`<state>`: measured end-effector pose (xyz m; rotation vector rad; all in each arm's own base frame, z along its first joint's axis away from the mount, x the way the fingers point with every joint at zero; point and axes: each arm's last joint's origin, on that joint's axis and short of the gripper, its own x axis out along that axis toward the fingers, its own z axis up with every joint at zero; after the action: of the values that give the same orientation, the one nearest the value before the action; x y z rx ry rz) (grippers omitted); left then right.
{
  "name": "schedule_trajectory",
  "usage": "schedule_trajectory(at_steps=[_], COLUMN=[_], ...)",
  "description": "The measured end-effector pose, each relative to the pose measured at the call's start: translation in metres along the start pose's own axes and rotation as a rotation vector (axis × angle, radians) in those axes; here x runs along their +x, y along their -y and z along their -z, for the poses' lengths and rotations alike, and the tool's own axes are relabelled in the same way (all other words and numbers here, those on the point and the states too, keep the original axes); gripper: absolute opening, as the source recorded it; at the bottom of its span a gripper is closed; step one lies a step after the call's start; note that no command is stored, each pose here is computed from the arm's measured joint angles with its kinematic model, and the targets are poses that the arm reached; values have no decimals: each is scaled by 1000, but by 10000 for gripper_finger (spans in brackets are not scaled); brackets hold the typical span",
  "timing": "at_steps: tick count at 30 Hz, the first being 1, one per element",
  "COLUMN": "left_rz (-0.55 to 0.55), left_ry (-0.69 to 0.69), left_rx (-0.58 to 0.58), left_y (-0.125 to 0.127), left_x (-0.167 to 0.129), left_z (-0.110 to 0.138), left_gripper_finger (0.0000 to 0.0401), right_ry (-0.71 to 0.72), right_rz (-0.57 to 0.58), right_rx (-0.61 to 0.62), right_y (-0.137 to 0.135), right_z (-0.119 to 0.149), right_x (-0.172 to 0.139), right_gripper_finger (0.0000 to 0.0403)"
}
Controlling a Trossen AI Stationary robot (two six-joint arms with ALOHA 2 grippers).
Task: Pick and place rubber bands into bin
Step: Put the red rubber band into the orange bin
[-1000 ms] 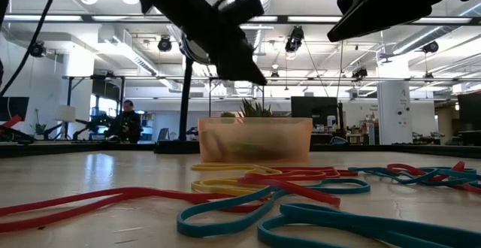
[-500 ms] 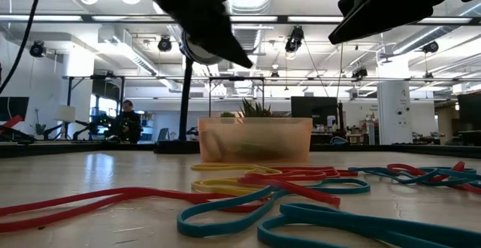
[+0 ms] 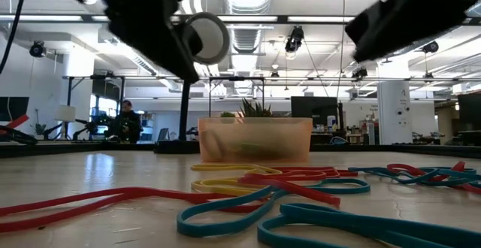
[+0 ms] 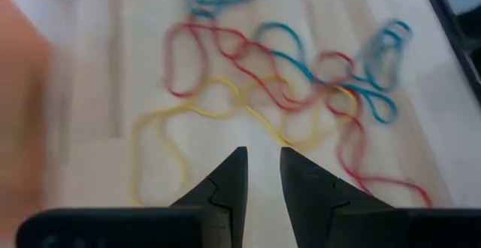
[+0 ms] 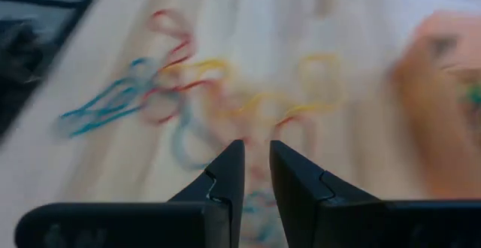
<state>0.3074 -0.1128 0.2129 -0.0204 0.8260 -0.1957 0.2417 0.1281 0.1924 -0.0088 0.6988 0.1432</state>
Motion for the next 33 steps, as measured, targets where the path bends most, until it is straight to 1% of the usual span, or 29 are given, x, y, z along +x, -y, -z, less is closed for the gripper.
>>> schedule_trajectory(at_steps=[2,4,7,12,15,19,25,28,33], left_rz=[23,43,64,64,60,60,61,60,60], left_ry=[-10,-13,-1,-3,-1,-3,3,4,3], left_rx=[5,18,40,41,38,39,38,38,38], left_y=[10,19,27,27,25,26,26,26,26], left_x=[0,2,4,4,4,4,4,4,4], left_z=[5,10,17,20,19,20,19,19,19], left_gripper_finger=[66,66,66,66,66,66,66,66,66], right_ry=[-45,-89,-115,-167,-222,-282,-283,-277,-224], right_rz=[-49,-53,-57,-36,-20,2,8,5,-14], right_rx=[6,-11,-47,-73,-86,-80,-64,-63,-75], right_y=[-2,-5,-9,-11,-12,-12,-14,-13,-13], right_z=[8,17,22,33,44,56,54,51,40], right_x=[4,8,14,28,40,53,58,53,42], right_gripper_finger=[59,59,59,59,59,59,59,59,59])
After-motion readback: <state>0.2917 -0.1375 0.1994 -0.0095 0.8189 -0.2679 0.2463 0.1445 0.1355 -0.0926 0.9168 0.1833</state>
